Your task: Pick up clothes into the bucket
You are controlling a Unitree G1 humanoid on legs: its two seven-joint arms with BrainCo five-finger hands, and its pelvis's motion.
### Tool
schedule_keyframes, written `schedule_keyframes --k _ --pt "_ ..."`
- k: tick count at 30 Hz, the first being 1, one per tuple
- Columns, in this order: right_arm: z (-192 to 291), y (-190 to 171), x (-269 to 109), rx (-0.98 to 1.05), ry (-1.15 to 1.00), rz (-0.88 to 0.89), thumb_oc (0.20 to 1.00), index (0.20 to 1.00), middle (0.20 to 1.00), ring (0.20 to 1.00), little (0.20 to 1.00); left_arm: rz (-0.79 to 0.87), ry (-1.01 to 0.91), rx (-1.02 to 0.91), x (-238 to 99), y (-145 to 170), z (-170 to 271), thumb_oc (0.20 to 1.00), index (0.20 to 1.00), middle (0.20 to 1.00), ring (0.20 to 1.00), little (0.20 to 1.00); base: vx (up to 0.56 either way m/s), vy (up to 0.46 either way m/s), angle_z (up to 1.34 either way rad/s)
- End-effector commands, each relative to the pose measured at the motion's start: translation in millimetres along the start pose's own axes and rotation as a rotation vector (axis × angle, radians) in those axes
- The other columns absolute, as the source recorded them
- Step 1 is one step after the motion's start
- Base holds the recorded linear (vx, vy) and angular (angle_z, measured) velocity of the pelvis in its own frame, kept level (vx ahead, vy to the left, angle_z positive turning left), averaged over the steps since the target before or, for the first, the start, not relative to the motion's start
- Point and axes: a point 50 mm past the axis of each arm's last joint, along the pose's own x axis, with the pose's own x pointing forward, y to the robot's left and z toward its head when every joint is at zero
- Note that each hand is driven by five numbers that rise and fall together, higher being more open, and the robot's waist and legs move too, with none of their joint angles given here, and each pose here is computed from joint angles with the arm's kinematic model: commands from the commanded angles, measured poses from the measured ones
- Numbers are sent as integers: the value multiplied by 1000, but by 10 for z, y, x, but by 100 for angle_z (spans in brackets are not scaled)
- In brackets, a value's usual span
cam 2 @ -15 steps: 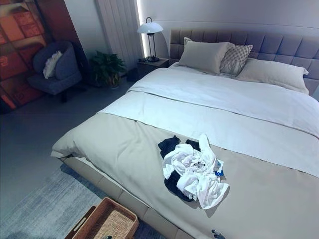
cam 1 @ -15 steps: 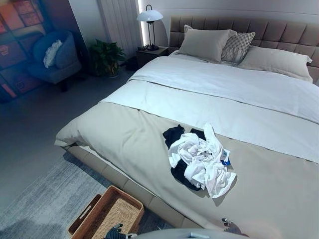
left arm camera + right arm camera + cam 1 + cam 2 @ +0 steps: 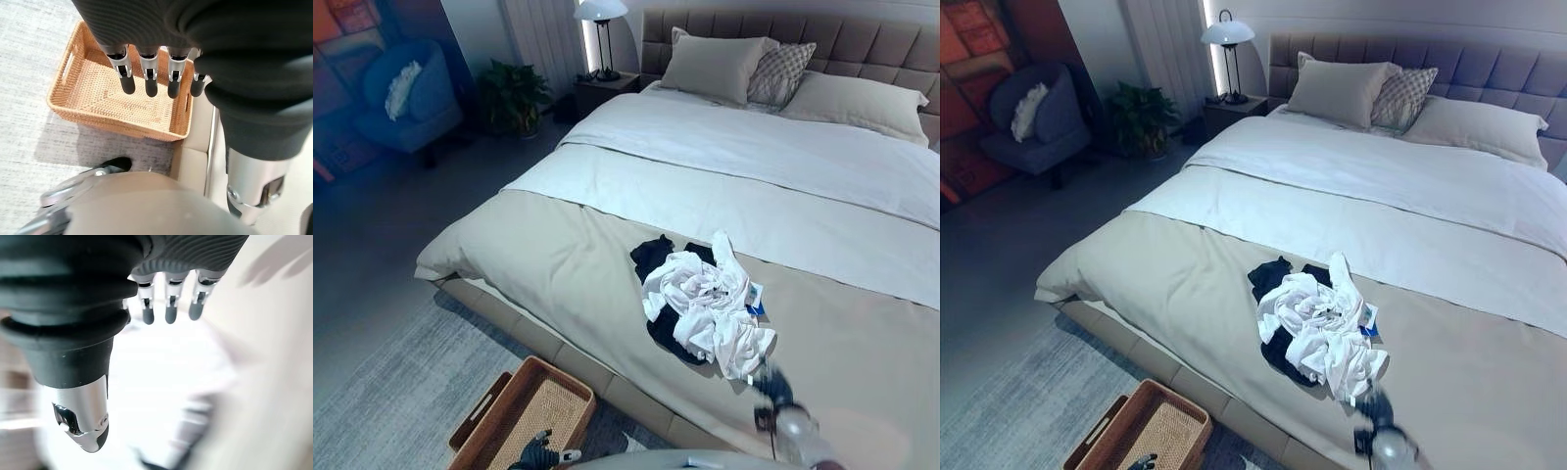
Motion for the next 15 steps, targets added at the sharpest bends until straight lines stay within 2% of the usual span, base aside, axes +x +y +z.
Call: schedule_keyframes --k 1,4,6,7,11,15 --pt "766 -107 196 -42 -300 -125 1000 1000 1000 1000 1000 4 -117 -15 73 -94 371 1000 1000 1000 1000 1000 -74 21 6" --pt "1186 -261 316 -211 -407 -232 1000 1000 1000 1000 1000 24 -182 2 85 -52 529 1000 1000 1000 1000 1000 -93 24 10" --pt "1327 -303 349 -246 -436 -262 1000 1000 1000 1000 1000 27 -200 6 87 -46 575 1000 1000 1000 1000 1000 -110 26 9" --pt "1601 -353 409 -281 -482 -305 1000 1000 1000 1000 1000 35 -219 13 98 -36 647 1000 1000 1000 1000 1000 -104 26 6" --pt "1899 -388 492 -336 -498 -335 1000 1000 1000 1000 1000 40 -255 7 100 -40 758 1000 1000 1000 1000 1000 -72 30 7" --pt "2338 -447 570 -479 -502 -394 1000 1000 1000 1000 1000 29 -280 -12 95 -117 856 1000 1000 1000 1000 1000 -36 52 7"
